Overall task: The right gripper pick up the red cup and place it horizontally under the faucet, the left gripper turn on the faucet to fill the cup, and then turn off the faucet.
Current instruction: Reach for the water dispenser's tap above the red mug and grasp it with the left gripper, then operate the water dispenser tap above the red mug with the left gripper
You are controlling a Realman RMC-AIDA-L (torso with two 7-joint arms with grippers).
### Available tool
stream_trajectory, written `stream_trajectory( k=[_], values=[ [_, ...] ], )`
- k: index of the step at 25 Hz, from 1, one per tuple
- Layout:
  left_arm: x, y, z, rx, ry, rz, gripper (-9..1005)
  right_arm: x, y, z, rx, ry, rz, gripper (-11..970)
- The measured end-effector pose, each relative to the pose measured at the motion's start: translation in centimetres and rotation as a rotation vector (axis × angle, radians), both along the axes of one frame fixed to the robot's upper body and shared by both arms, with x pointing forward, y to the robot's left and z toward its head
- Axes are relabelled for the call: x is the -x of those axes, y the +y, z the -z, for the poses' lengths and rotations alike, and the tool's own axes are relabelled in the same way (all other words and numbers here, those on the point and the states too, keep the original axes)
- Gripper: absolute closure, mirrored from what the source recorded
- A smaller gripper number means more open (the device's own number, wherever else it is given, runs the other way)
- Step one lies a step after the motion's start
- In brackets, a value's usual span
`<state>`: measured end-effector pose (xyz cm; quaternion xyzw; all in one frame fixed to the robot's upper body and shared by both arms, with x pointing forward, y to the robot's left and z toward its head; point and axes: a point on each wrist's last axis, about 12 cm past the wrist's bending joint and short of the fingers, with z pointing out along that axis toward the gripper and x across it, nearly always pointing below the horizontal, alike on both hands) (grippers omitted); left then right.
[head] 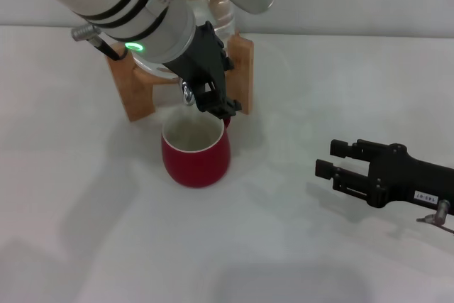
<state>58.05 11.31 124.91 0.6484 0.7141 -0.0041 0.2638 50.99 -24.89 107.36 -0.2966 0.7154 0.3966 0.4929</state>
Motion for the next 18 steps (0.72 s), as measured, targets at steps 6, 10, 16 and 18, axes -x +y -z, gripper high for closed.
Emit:
stream_trajectory(
  k=[6, 10, 16, 18],
  values=[
    [0.30, 0.17, -0.18, -0.003, -0.003, 0.006, 372, -0.02, -0.01, -0.03, -0.001, -0.001, 0.001, 431],
    [0.43, 0.31, -0.15, -0.013, 0.006, 0.008, 372, -0.04, -0.01, -0.05, -0.001, -0.002, 0.000, 431],
    [0.49, 0.38, -0.09, -0.017, 0.011, 0.009, 372, -0.07, 0.01, -0.04, -0.001, -0.001, -0.001, 431],
    [0.37, 0.44, -0.15, -0.015, 0.002, 0.002, 372, -0.06, 0.04, -0.03, -0.002, 0.000, -0.001, 431]
  ],
)
